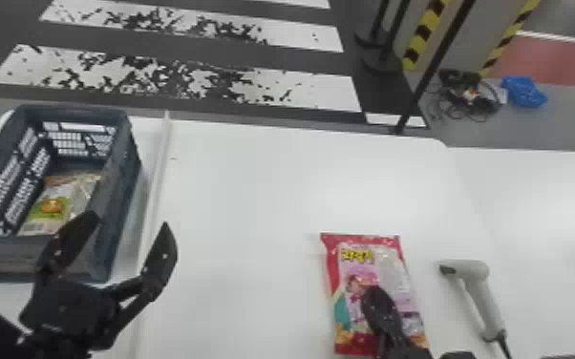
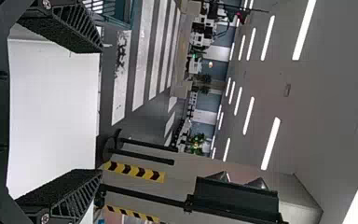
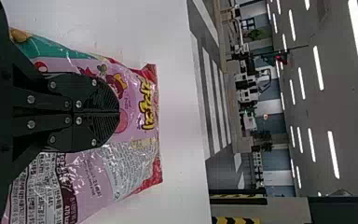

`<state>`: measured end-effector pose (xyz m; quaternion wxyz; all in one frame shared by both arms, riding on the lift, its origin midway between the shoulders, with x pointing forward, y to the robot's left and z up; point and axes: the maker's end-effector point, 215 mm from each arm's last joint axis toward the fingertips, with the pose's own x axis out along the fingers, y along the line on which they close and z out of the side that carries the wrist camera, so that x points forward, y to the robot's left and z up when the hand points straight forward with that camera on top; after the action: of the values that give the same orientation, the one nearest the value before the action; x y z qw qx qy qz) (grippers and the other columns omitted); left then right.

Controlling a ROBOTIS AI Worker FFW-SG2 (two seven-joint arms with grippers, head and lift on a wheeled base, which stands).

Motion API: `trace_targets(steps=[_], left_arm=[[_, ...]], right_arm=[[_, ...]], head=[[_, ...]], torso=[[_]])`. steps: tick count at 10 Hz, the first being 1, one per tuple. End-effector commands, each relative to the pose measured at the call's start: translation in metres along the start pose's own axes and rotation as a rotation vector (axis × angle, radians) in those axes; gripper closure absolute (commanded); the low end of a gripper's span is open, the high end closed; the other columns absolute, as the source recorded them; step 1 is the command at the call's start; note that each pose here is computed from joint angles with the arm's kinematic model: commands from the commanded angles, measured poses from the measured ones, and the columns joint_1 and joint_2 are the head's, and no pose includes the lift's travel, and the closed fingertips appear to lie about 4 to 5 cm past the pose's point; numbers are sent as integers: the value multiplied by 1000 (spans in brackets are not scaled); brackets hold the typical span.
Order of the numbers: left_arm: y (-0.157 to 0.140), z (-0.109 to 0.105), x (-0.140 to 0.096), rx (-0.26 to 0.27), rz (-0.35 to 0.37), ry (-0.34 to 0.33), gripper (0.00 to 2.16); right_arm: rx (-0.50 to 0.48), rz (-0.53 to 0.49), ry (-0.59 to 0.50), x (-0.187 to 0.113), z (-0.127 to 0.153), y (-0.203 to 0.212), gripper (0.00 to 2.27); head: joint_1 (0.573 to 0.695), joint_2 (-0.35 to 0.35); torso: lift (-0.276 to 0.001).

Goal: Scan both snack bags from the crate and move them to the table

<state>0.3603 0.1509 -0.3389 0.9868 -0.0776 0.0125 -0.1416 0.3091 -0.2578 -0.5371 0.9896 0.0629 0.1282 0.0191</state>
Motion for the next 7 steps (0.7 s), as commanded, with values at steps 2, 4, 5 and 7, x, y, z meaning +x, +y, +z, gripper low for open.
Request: trace_targets(steps=[2, 4, 5, 7], left_arm=[[-2, 4, 2, 3, -10, -10, 76], [-7, 3, 3, 22, -20, -6, 76], [-7, 2, 3, 21, -21, -5, 76], [-7, 1, 3, 22, -21, -6, 76]], right_arm=[[16, -37, -42, -5, 18, -17, 2236], [29, -73, -202, -26, 89, -25, 1521], [32, -78, -263, -33, 125, -31, 367], [-8, -55, -195, -30, 134, -56, 6]], head=[[695, -191], [695, -227], [695, -244], [695, -268]], torso=[[-87], [-87], [-87], [-87]])
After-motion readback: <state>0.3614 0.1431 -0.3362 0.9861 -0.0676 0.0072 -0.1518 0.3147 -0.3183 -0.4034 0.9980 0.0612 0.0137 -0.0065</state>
